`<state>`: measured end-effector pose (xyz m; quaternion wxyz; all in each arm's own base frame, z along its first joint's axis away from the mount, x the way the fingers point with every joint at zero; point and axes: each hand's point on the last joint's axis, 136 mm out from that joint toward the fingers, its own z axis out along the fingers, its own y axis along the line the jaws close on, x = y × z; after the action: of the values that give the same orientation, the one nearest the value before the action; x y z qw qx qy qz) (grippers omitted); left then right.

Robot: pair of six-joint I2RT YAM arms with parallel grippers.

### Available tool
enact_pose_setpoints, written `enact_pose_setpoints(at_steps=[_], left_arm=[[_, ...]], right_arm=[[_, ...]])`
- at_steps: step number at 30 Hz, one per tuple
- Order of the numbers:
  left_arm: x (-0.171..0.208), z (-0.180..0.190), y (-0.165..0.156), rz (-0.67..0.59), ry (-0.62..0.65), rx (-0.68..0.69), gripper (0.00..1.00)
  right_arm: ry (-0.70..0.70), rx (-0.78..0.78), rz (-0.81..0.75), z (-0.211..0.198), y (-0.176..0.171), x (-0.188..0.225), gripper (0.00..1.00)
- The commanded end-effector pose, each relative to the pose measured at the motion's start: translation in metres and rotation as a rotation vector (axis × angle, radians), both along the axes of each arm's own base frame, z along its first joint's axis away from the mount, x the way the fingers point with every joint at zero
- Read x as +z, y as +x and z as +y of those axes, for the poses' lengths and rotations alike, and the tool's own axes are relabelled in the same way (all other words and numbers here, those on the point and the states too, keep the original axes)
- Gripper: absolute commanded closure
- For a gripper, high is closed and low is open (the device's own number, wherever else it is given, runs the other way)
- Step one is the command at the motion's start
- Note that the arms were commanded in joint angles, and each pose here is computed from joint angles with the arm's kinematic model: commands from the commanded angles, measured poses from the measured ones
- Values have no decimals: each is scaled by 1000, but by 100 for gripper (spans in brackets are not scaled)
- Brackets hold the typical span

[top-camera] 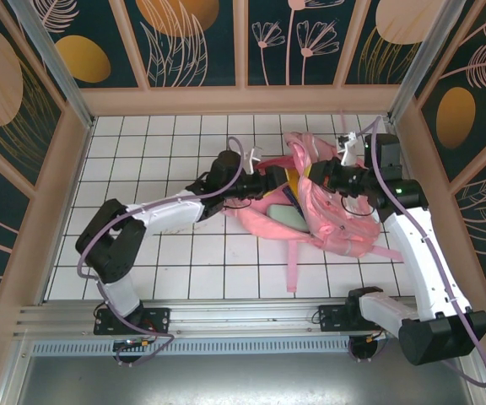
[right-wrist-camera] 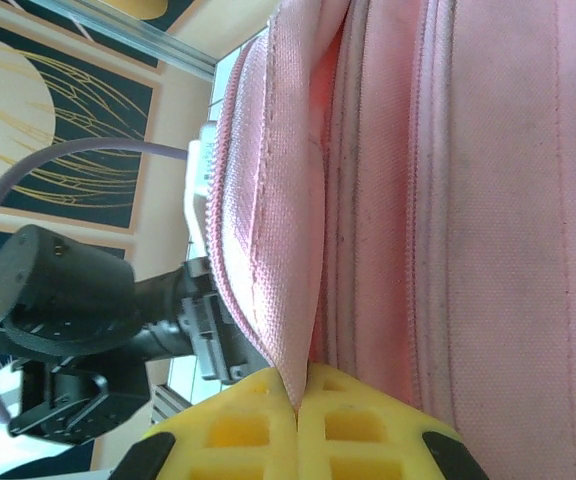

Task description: Pack the student bag

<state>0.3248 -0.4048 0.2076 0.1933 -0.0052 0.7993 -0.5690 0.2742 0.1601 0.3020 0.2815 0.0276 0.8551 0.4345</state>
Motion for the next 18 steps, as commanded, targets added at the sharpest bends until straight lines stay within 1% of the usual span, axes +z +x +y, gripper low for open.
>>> enact_pose_setpoints(at_steps=[1,3,6,8,9,11,12,14,15,17,18], left_arm=[[10,31,5,-81,84,70,26],[12,53,12,-103,139,147,26],[25,87,23,-155,186,267,25],[38,107,30,-193,208,330,25],[45,116,33,-217,226,355,25],[59,125,40,-270,257,382,22],[64,126,45,-292,275,385,21],[68,125,59,-307,307,381,20],[71,120,66,-308,305,369,20],[75,110,80,-319,297,347,20],[75,104,90,-321,300,346,20]], right_arm=[[3,3,-37,2,1,-4,93],[2,24,-9,12,-3,-19,93],[-64,39,24,32,-6,-47,90],[-106,61,51,44,-9,-63,86],[-121,67,55,48,-10,-68,81],[-128,69,35,53,-11,-67,57],[-134,64,15,53,-12,-64,47],[-160,27,-14,46,-13,-59,31],[-180,4,-28,40,-14,-57,26],[-249,-75,-35,22,-13,-59,24],[-299,-141,-21,7,-12,-64,23]])
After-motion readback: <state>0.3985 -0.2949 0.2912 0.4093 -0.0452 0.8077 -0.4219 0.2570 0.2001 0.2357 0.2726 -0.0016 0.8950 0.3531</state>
